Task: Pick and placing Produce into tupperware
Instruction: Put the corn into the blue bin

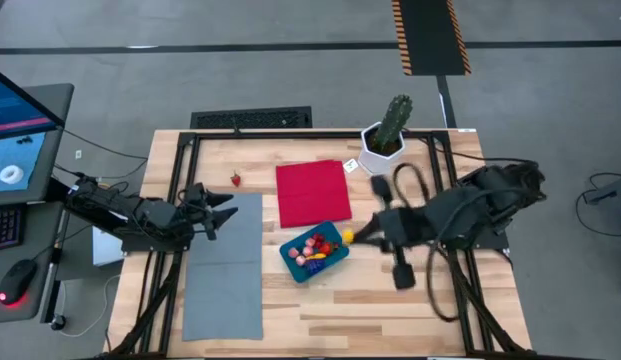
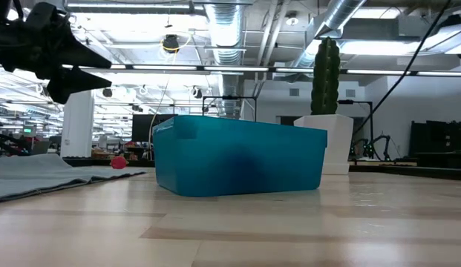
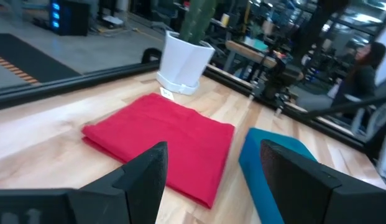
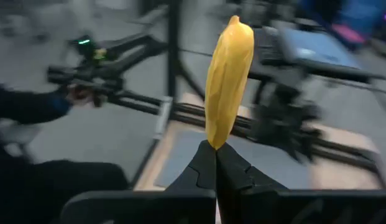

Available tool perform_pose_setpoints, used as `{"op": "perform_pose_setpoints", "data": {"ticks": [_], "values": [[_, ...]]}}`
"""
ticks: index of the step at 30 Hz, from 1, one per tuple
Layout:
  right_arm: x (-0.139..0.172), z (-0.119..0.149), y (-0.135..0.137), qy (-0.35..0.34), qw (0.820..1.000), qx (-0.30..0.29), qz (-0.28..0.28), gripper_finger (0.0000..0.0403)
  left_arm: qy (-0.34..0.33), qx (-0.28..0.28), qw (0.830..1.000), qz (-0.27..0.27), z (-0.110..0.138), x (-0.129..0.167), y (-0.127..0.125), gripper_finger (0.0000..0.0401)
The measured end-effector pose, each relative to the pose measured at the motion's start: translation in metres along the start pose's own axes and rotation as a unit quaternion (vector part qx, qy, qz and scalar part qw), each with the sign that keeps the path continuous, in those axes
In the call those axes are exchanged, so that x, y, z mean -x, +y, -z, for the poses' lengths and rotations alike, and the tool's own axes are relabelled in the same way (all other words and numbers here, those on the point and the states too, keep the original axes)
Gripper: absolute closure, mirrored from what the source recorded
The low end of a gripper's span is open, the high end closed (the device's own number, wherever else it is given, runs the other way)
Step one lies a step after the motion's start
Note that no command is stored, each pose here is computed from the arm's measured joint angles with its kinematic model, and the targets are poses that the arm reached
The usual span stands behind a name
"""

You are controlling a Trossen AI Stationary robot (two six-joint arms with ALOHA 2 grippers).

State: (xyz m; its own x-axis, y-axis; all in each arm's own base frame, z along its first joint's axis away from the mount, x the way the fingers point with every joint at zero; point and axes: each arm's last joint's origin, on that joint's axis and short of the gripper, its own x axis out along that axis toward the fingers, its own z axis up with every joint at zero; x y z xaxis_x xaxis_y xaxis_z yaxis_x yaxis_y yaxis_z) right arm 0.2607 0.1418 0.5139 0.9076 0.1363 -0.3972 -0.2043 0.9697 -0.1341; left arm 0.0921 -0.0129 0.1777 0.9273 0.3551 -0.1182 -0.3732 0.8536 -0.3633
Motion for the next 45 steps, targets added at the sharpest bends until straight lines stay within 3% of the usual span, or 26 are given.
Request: {"op": "perform_pose_setpoints", "data": {"ticks": [4, 8, 12, 19, 26, 35, 45], "values": [[-0.036, 0.018, -0.006, -0.033, 0.996, 0.021, -0.081, 0.0390, -0.019, 0.011, 1.000, -0.014, -0.003, 0.000, 0.000, 0.0156], [-0.069, 0.053, -0.029, -0.076, 0.991, 0.013, -0.113, 0.0390, -0.036, 0.024, 0.999, -0.007, -0.007, 0.000, -0.002, 0.0156], [-0.077, 0.096, -0.050, -0.087, 0.987, -0.024, -0.134, 0.0390, -0.032, 0.021, 0.999, 0.002, -0.007, 0.000, -0.002, 0.0156], [-0.060, 0.169, -0.055, -0.142, 0.977, -0.054, -0.148, 0.0390, -0.022, 0.008, 1.000, 0.000, -0.005, 0.000, -0.002, 0.0156], [-0.062, 0.241, -0.056, -0.095, 0.980, -0.113, -0.136, 0.0390, -0.018, 0.000, 1.000, -0.002, -0.004, 0.000, -0.001, 0.0156], [-0.075, 0.321, -0.076, 0.009, 0.982, -0.177, -0.072, 0.0388, -0.012, 0.045, 0.999, 0.000, -0.003, 0.000, -0.001, 0.0156], [-0.116, 0.354, -0.074, 0.106, 0.981, -0.145, -0.070, 0.0382, -0.015, 0.024, 0.999, -0.029, -0.001, 0.000, 0.002, 0.0156]]}}
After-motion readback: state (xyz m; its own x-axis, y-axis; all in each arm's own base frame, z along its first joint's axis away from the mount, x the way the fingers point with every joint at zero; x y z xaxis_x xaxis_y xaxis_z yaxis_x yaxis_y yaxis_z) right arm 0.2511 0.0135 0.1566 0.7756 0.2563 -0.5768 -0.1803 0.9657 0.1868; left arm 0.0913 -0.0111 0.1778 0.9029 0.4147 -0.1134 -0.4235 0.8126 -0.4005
